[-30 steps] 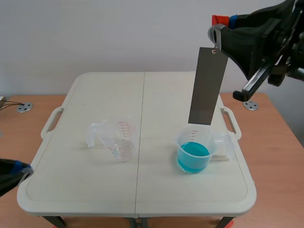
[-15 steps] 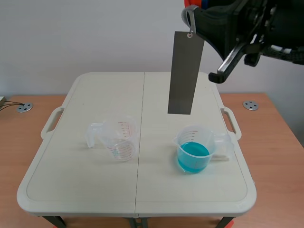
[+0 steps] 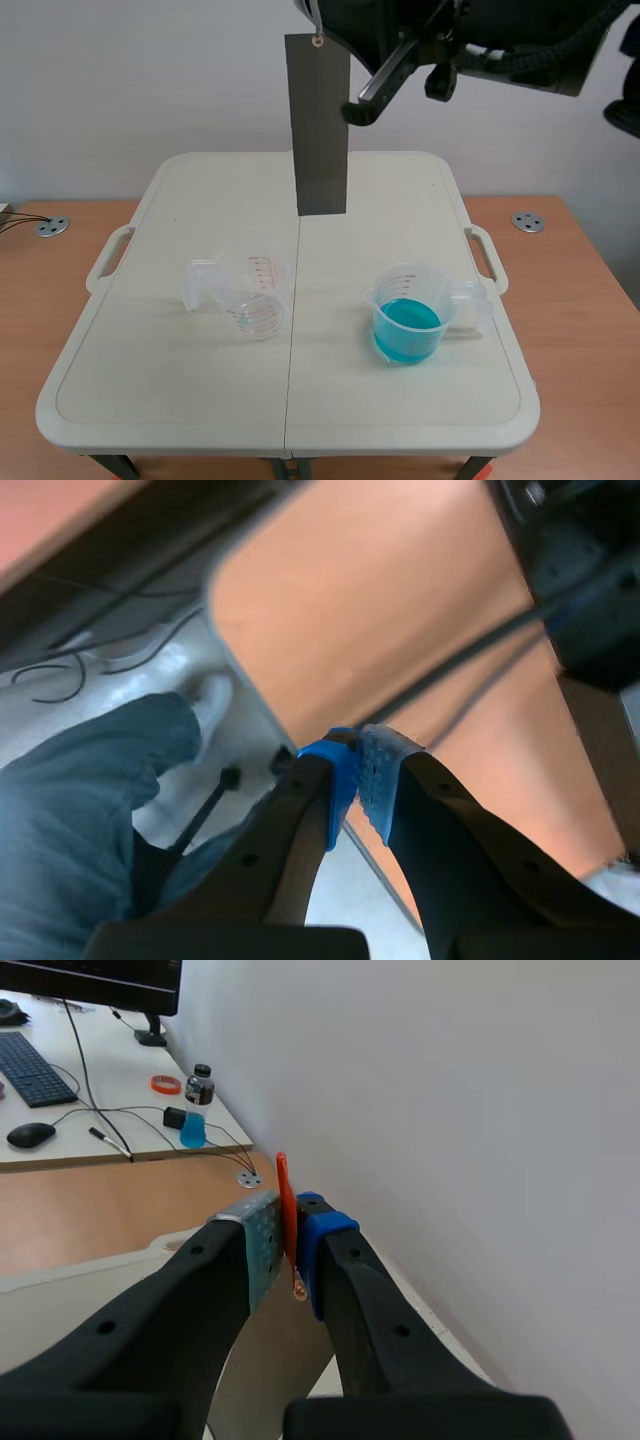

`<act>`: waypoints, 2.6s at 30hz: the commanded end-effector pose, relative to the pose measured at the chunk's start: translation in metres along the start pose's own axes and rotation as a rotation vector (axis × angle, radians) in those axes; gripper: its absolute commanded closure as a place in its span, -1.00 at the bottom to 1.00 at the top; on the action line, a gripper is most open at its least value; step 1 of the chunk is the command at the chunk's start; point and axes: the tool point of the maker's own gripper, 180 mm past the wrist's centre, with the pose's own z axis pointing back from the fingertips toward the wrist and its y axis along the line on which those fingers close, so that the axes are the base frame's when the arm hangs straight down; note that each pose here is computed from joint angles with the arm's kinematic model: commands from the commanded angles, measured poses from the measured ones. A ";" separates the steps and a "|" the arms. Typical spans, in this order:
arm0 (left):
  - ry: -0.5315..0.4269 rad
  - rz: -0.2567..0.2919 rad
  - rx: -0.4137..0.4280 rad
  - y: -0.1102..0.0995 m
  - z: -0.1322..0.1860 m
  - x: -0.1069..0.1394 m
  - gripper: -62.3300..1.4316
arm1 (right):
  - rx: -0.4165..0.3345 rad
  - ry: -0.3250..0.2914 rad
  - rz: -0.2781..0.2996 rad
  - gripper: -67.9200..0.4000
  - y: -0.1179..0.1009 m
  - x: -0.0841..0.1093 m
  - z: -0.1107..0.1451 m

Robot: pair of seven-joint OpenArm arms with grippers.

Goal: Hold the metal plate by the orange handle, dip it into the blue solution, take it out and point at it, then put the plate back in the beaker on the left.
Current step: 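Put the plate into the left beaker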

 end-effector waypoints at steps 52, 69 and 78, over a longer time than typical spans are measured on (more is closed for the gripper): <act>0.124 0.009 -0.106 -0.063 -0.014 -0.049 0.91 | 0.149 0.074 -0.210 0.95 0.034 -0.055 -0.083; 0.124 0.009 -0.106 -0.063 -0.014 -0.049 0.91 | 0.160 0.123 -0.329 0.95 0.046 -0.100 -0.084; 0.124 0.009 -0.106 -0.063 -0.014 -0.049 0.91 | 0.126 0.128 -0.419 0.95 0.044 -0.125 -0.081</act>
